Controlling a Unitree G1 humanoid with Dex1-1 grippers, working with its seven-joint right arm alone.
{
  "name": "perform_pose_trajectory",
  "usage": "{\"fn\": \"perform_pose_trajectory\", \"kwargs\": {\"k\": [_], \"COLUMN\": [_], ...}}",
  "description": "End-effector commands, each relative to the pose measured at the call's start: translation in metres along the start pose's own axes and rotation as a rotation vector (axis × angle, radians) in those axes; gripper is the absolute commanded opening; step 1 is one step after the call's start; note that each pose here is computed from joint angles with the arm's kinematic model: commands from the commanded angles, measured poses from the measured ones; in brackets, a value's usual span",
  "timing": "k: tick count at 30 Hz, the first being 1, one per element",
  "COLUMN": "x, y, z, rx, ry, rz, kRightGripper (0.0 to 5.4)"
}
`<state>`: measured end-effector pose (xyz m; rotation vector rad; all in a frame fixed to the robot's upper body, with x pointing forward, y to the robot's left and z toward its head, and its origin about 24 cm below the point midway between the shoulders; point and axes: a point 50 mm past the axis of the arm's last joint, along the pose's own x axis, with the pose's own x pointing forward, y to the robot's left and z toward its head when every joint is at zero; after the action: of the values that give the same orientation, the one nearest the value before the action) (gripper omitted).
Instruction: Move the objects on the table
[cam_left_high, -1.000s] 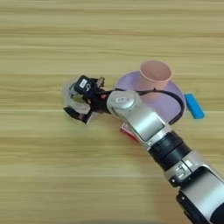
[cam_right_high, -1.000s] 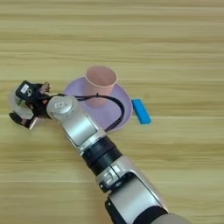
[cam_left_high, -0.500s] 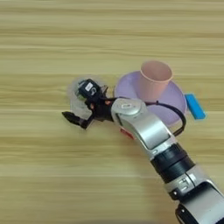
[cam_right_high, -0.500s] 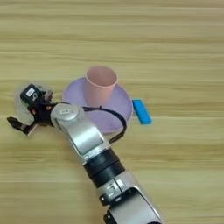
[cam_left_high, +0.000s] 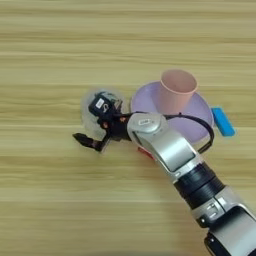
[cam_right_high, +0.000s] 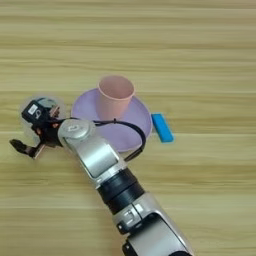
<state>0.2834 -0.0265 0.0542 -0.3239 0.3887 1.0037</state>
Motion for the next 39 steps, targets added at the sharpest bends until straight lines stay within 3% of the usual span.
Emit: {"fn": "perform_pose_trajectory", "kwargs": {"k": [1, 18, 25, 39], "x": [-0.0018, 0.0018, 0.0024, 0.0025], "y": [-0.0093, -0.0100, -0.0104, -0.0101], "z": [-0.0041, -0.0044, -0.0040, -0.0045], "rx": [0.003, 0.014, 0.021, 0.020], "ry": [0.033, 0.019, 0.011, 0.007], "rz": [-0.036, -0.040, -0.040, -0.041], "kRightGripper": [5.34, 4.33, 3.51, 2.60]}}
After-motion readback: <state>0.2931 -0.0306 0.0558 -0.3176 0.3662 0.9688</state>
